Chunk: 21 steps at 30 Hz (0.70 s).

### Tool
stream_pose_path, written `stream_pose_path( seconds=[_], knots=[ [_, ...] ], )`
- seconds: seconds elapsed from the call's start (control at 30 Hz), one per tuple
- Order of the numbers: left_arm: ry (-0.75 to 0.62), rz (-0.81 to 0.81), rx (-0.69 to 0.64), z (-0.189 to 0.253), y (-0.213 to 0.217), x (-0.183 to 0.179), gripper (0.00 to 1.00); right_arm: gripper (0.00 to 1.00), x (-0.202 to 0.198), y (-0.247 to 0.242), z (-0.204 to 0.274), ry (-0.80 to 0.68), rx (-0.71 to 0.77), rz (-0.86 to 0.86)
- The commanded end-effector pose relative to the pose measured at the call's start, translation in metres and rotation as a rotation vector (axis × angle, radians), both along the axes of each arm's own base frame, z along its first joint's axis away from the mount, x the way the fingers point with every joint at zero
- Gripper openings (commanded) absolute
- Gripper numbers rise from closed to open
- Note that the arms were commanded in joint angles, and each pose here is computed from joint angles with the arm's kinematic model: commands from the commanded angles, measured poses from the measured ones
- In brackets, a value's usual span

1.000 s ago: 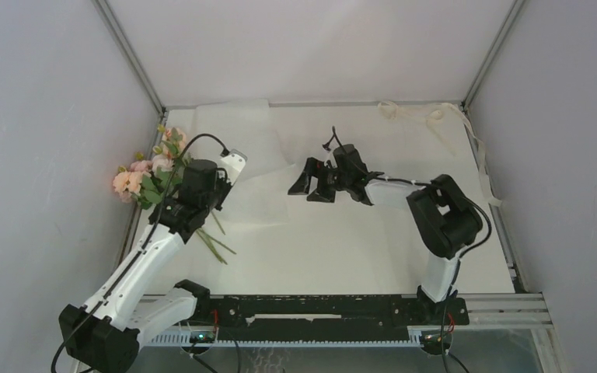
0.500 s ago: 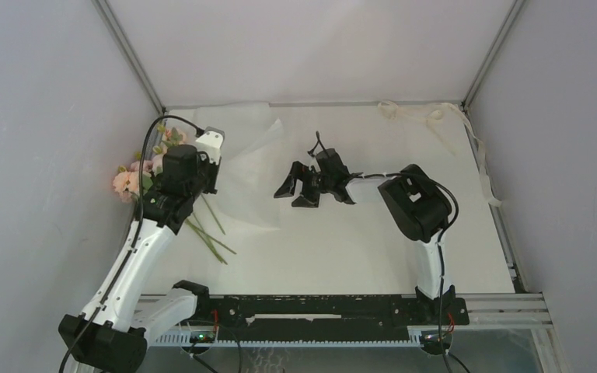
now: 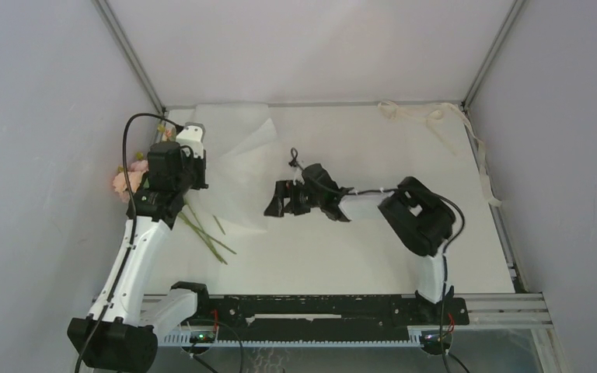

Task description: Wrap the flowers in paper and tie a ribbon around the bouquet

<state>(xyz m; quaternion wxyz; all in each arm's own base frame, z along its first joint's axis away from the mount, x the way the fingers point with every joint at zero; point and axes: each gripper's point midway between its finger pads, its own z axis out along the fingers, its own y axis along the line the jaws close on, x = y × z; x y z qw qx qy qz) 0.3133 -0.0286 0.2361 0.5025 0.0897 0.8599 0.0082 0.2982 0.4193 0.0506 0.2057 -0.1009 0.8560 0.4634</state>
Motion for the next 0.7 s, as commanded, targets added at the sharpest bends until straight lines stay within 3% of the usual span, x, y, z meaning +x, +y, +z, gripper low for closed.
stream_pose_path(
  seconds=[0.0,0.1,0.2,0.4,0.6,0.67],
  knots=[
    [-0.036,-0.012,-0.063,0.004,-0.005,0.006,0.00,0.98,-0.031,0.013,0.070,-0.730,-0.113,0.150],
    [-0.022,-0.023,-0.072,-0.001,-0.008,0.006,0.00,1.00,-0.054,0.031,0.063,-1.021,-0.261,0.244],
    [-0.021,-0.019,-0.075,-0.001,-0.008,0.007,0.00,1.00,-0.063,0.058,0.053,-1.163,-0.332,0.316],
    [-0.023,-0.021,-0.075,0.001,-0.007,0.007,0.00,1.00,-0.028,0.092,0.043,-1.204,-0.453,0.277],
    [-0.018,-0.018,-0.081,0.000,-0.006,0.007,0.00,1.00,0.006,0.097,0.024,-1.180,-0.551,0.240],
    [-0.020,-0.018,-0.082,0.001,-0.006,0.007,0.00,0.96,0.011,0.097,0.018,-1.173,-0.573,0.242]
  ],
)
